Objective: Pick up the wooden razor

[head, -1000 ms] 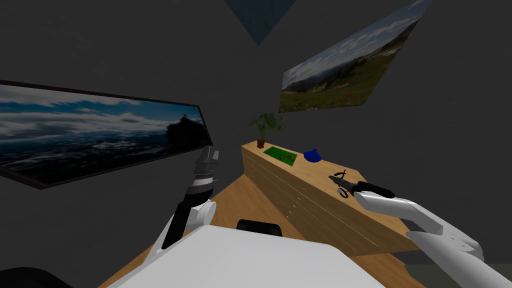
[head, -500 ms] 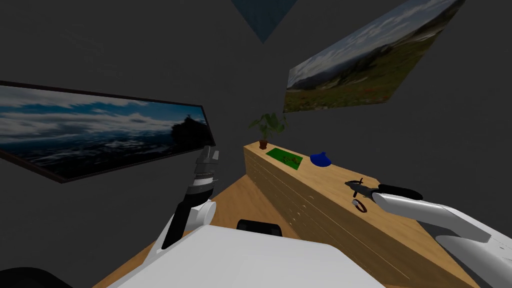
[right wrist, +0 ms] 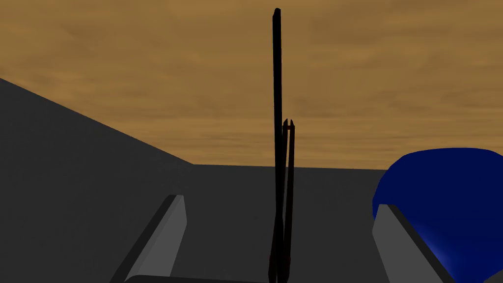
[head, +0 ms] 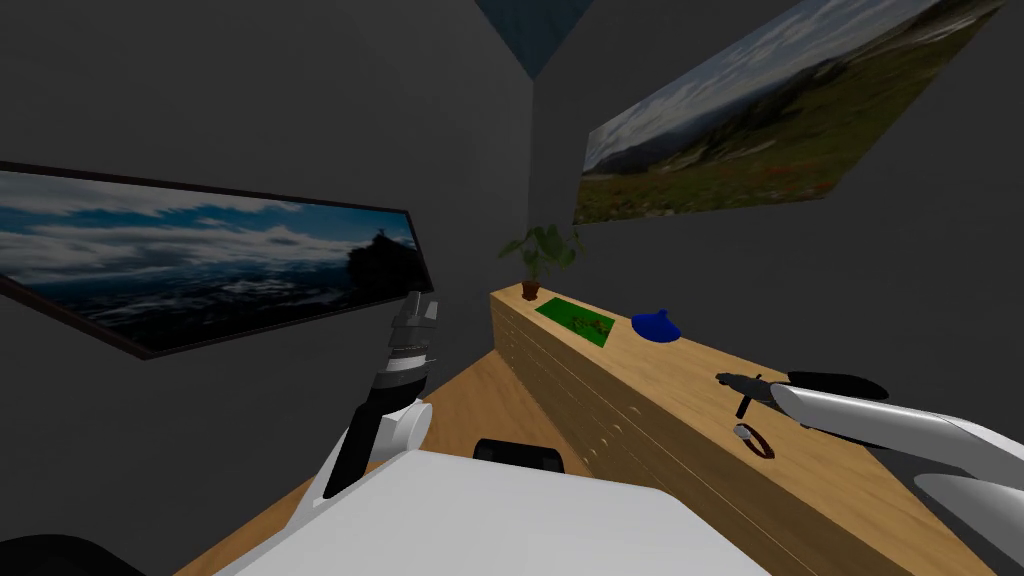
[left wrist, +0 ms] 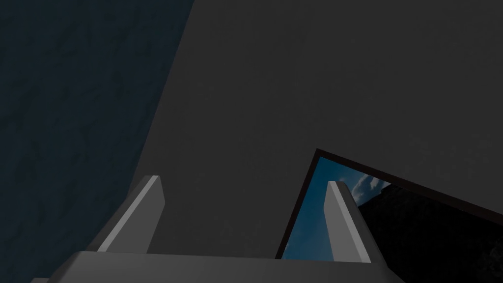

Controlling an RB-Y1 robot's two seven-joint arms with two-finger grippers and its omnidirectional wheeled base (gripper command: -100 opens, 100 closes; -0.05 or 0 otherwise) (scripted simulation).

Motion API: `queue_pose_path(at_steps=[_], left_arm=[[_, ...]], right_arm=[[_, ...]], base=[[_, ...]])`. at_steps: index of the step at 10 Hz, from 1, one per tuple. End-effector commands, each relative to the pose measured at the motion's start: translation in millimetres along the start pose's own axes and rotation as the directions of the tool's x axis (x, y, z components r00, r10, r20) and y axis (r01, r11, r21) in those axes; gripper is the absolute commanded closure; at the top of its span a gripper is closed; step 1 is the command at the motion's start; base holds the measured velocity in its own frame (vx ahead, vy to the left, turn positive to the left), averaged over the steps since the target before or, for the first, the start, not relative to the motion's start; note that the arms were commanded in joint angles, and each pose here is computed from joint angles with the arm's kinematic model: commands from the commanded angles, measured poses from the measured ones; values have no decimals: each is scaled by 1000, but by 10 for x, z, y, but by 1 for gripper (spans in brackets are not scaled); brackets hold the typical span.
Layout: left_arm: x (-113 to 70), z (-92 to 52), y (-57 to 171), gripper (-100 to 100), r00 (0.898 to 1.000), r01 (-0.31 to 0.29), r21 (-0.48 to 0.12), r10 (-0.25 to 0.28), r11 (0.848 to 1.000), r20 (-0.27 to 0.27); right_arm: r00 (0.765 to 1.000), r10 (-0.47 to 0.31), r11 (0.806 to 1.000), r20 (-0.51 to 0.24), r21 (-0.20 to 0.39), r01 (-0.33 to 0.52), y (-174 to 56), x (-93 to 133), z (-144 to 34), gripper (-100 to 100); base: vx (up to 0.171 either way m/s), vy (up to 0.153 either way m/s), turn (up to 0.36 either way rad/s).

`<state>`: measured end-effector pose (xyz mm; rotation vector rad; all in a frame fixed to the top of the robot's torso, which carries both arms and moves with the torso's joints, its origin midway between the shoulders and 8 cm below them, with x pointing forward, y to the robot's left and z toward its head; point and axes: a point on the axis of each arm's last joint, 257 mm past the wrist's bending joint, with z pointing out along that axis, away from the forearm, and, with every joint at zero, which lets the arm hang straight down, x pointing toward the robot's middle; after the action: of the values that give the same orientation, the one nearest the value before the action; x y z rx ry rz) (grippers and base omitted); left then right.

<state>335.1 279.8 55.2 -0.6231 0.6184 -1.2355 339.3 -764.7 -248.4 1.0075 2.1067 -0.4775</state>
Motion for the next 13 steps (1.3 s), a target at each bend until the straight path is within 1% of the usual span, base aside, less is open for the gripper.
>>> queue_pose_path(at_steps=[1,2,3,4,5,7,8,11,12,13], left_arm=[[0,0,0,0,1000,0,0,0,1000,0],[0,0,0,0,1000,0,0,0,1000,0],[0,0,0,0,1000,0,0,0,1000,0],[0,0,0,0,1000,0,0,0,1000,0],[0,0,0,0,1000,0,0,0,1000,0],[0,0,0,0,1000,0,0,0,1000,0],[0,0,0,0,1000,0,0,0,1000,0],[0,0,0,0,1000,0,0,0,1000,0],[0,0,0,0,1000,0,0,0,1000,0],[0,0,0,0,1000,0,0,0,1000,0]], right_arm=[[1000,1,1000,-17,27,-1,-125,-32,-15,-100],[1000,2,999,-25,40,-1,-189,-42,-20,-100],[1000,3,1000,-19,31,-2,-154,-36,-27,-100],[1000,2,999,-21,33,-1,-164,-35,-28,0],[1000,-3,1000,-15,24,4,-90,-42,-23,-100],[1000,-9,1000,-3,12,9,39,-71,-24,-100],[1000,-13,1000,-6,11,13,43,-44,-16,-100],[1000,-21,1000,0,0,21,216,-33,-12,-100],[1000,-24,1000,-2,-2,24,218,-9,-6,-100],[1000,-27,1000,-4,-5,27,272,14,-3,-100]], base=[[54,-8,47],[43,-4,55],[18,-4,11],[0,0,0],[5,-18,-43],[13,-39,-59],[13,-27,-21],[12,-32,-49],[9,-25,-18],[8,-23,-44]])
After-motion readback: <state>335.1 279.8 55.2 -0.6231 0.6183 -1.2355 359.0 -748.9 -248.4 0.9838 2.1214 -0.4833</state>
